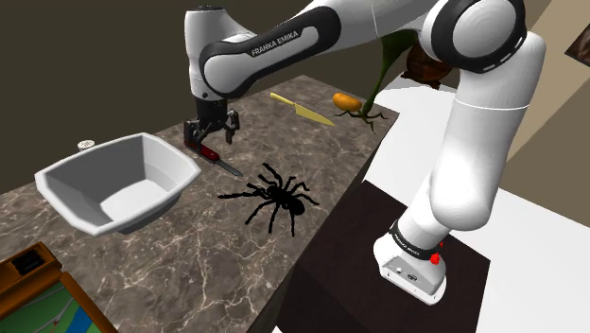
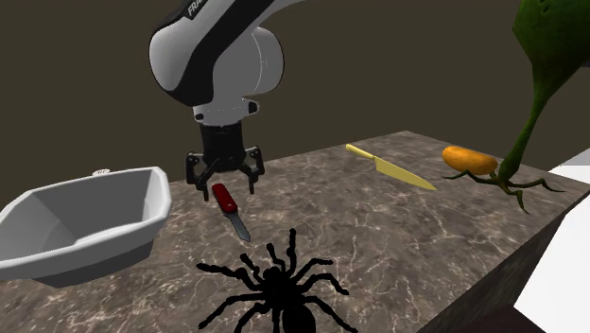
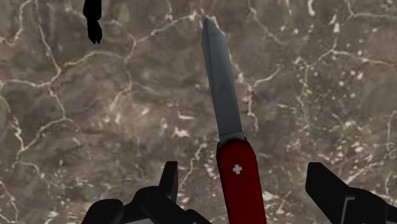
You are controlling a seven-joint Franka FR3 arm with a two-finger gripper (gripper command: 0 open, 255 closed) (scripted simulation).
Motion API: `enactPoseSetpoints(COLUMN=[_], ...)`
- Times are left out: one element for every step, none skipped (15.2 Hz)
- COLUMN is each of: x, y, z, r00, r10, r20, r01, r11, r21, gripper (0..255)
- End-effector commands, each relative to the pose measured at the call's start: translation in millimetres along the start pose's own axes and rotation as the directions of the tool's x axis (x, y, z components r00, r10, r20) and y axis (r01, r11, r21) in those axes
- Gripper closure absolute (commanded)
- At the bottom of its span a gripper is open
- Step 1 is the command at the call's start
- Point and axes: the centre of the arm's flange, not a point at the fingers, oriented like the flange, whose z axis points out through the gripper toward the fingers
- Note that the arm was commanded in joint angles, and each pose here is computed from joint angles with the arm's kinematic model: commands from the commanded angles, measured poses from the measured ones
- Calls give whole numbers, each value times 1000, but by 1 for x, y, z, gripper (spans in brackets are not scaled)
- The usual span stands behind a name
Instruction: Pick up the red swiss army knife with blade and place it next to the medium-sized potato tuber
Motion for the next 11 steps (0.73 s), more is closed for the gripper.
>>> enactPoseSetpoints(x=[3, 3, 3, 3, 3, 3, 3, 3, 3, 3, 3], y=[-4, -4, -4, -4, -4, -4, -4, -4, -4, -4, -4], z=[11, 17, 22, 27, 33, 41, 41, 41, 41, 41, 41], r00=[1000, 1000, 1000, 1000, 1000, 1000, 1000, 1000, 1000, 1000, 1000], r10=[0, 0, 0, 0, 0, 0, 0, 0, 0, 0, 0], r20=[-2, -2, -2, -2, -2, -2, -2, -2, -2, -2, -2], r01=[0, 0, 0, 0, 0, 0, 0, 0, 0, 0, 0], r11=[1000, 1000, 1000, 1000, 1000, 1000, 1000, 1000, 1000, 1000, 1000], r21=[1, 1, 1, 1, 1, 1, 1, 1, 1, 1, 1], gripper=[0, 0, 0, 0, 0, 0, 0, 0, 0, 0, 0])
